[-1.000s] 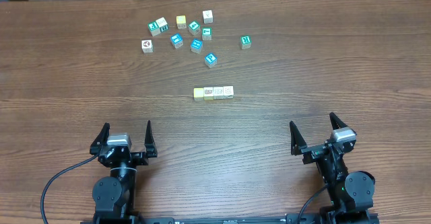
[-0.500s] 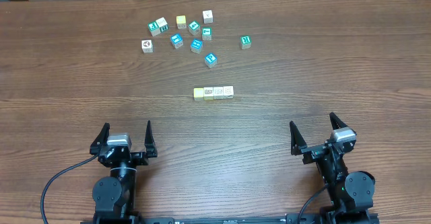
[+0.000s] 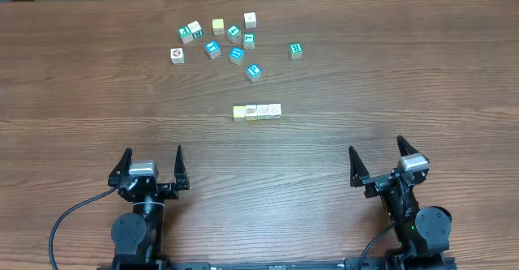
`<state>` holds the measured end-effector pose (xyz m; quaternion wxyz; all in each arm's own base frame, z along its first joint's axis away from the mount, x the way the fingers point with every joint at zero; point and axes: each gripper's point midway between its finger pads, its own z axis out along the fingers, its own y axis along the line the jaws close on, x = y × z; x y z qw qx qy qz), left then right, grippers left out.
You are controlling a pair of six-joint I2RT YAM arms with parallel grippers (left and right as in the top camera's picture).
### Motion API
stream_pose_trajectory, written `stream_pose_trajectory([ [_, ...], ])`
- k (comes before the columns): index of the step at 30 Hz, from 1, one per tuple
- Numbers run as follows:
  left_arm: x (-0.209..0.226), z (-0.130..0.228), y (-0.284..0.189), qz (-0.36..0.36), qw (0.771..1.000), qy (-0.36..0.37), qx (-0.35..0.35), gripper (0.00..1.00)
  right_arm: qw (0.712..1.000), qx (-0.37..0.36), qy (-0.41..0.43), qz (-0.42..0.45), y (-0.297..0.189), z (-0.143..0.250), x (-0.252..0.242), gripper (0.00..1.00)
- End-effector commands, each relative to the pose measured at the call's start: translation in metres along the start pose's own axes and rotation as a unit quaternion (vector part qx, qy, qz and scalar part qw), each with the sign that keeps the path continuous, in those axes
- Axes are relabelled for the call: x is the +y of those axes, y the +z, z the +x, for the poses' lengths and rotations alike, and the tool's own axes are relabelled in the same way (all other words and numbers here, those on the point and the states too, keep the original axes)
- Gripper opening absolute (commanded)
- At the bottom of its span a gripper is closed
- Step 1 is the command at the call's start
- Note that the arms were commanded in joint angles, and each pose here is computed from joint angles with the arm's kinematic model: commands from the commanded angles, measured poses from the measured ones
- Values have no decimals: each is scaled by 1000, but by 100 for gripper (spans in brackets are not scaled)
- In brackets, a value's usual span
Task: Form a horizontal line
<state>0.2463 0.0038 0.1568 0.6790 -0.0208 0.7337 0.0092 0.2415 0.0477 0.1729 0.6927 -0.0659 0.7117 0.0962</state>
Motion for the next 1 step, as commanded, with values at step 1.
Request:
stream_pose_trajectory([
  [1,1,-1,0,-3,1000,10,-4,100,1000,-3,-4,5,0,1,-2,100],
])
